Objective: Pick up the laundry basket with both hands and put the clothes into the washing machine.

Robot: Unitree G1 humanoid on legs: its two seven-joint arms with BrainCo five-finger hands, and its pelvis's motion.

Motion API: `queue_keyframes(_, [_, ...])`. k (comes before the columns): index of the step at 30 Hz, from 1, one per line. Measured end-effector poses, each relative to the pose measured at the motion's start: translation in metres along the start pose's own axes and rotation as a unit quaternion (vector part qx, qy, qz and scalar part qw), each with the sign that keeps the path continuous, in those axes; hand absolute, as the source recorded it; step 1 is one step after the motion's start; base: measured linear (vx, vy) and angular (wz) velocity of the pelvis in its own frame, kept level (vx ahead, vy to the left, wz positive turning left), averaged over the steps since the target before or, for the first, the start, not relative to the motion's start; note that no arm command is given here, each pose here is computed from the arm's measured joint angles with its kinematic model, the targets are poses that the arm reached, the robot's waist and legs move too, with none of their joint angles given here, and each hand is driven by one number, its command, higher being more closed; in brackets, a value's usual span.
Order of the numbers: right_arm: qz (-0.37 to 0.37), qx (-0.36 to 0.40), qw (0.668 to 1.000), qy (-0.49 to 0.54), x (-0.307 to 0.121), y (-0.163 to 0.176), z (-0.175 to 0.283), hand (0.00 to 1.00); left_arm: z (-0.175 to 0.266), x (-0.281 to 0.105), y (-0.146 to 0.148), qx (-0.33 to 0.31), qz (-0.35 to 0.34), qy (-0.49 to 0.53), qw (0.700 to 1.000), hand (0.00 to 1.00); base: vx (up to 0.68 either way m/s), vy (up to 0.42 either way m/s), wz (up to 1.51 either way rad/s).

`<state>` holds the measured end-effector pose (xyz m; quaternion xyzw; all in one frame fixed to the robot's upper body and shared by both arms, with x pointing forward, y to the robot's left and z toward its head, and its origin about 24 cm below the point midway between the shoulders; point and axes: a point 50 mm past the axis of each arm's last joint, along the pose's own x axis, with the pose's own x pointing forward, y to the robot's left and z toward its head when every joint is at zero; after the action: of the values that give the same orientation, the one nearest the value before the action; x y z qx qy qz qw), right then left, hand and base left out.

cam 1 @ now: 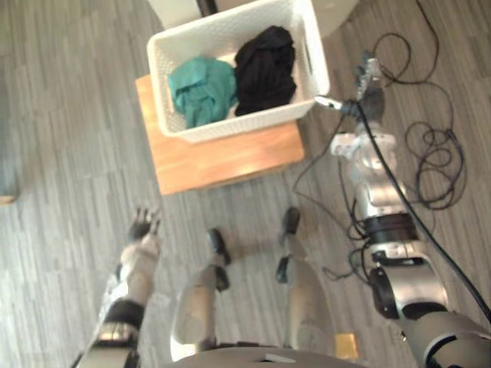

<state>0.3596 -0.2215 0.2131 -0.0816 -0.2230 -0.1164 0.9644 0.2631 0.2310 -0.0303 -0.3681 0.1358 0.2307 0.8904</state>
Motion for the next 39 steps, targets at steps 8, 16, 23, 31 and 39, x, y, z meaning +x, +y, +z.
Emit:
queue_keyframes(8, [0.071, -0.026, 0.997, 0.012, -0.005, 0.032, -0.007, 0.00, 0.179, -0.019, -0.178, 0.064, -0.287, -0.275, 0.916, 0.00, -0.01, -0.008, -0.03])
queue_keyframes(16, [0.015, -0.064, 0.998, 0.023, -0.005, -0.022, -0.013, 0.00, 0.169, -0.036, -0.196, 0.095, -0.317, -0.306, 0.893, 0.00, 0.09, -0.013, 0.07])
queue_keyframes(23, [0.025, -0.054, 0.998, 0.029, -0.004, -0.017, -0.013, 0.00, 0.177, -0.034, -0.191, 0.155, -0.281, -0.343, 0.883, 0.00, 0.00, -0.012, 0.05])
queue_keyframes(31, [0.005, 0.022, 0.996, -0.086, 0.036, 0.001, 0.063, 0.00, 0.201, -0.021, -0.228, 0.164, -0.244, -0.354, 0.888, 0.00, 0.01, -0.012, 0.01])
queue_keyframes(39, [-0.002, 0.115, 0.986, -0.117, 0.053, 0.011, 0.099, 0.00, 0.222, -0.023, -0.266, 0.142, -0.245, -0.349, 0.893, 0.00, 0.05, -0.022, 0.09])
